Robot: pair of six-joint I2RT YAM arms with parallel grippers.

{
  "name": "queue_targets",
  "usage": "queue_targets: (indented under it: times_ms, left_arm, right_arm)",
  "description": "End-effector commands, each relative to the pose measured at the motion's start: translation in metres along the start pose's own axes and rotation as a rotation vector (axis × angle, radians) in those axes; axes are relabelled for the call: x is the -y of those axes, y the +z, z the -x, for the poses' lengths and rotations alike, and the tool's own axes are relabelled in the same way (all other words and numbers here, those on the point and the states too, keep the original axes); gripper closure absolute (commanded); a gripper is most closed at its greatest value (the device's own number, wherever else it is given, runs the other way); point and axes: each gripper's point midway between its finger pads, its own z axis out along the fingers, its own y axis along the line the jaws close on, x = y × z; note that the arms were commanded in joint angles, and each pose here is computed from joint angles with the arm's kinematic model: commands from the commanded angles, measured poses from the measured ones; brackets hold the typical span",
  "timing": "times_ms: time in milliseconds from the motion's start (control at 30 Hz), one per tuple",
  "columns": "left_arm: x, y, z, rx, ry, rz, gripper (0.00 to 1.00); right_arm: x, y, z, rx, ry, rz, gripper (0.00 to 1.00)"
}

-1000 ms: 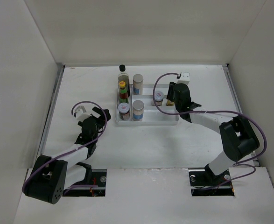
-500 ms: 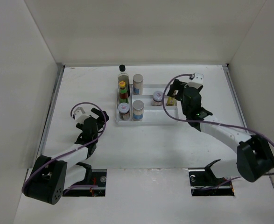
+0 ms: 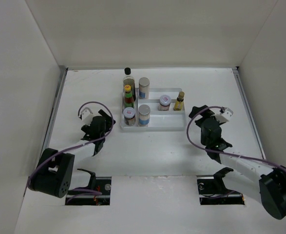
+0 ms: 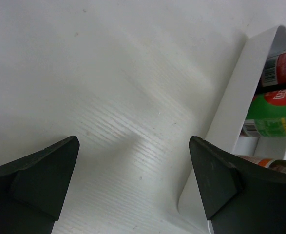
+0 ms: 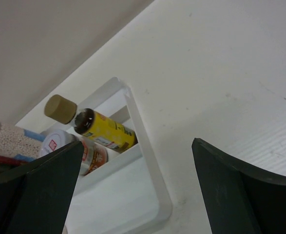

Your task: Organize the condiment bottles

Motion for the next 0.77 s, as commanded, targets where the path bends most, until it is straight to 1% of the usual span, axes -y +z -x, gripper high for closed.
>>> queue_targets:
  times_ms: [0, 100, 300, 633, 733]
  left_arm:
    - [0.009, 0.001, 0.011, -0.002, -0.002, 0.007, 0.0]
    - [0.007, -0.001, 0.016, 0.003, -0.001, 0.024, 0.0]
    - [0.009, -0.004, 0.024, 0.01, -0.014, 0.023, 0.0]
    - [0.024, -0.008, 0.034, 0.025, -0.018, -0.015, 0.0]
    - [0.021, -0.01, 0.037, 0.047, -0.012, -0.007, 0.0]
  right_arm:
    - [0.006, -0.003, 0.019, 0.084, 0.167, -0.023, 0.0]
    - [0.016, -0.008, 0.01, 0.057, 0.167, -0.036, 0.0]
    - [0.026, -0.008, 0.007, 0.05, 0.161, -0.051, 0.0]
    - [0.015, -0.002, -0.005, -0.02, 0.15, -0.01, 0.0]
    - [0.01, -0.001, -0.011, -0.045, 0.144, 0.004, 0.0]
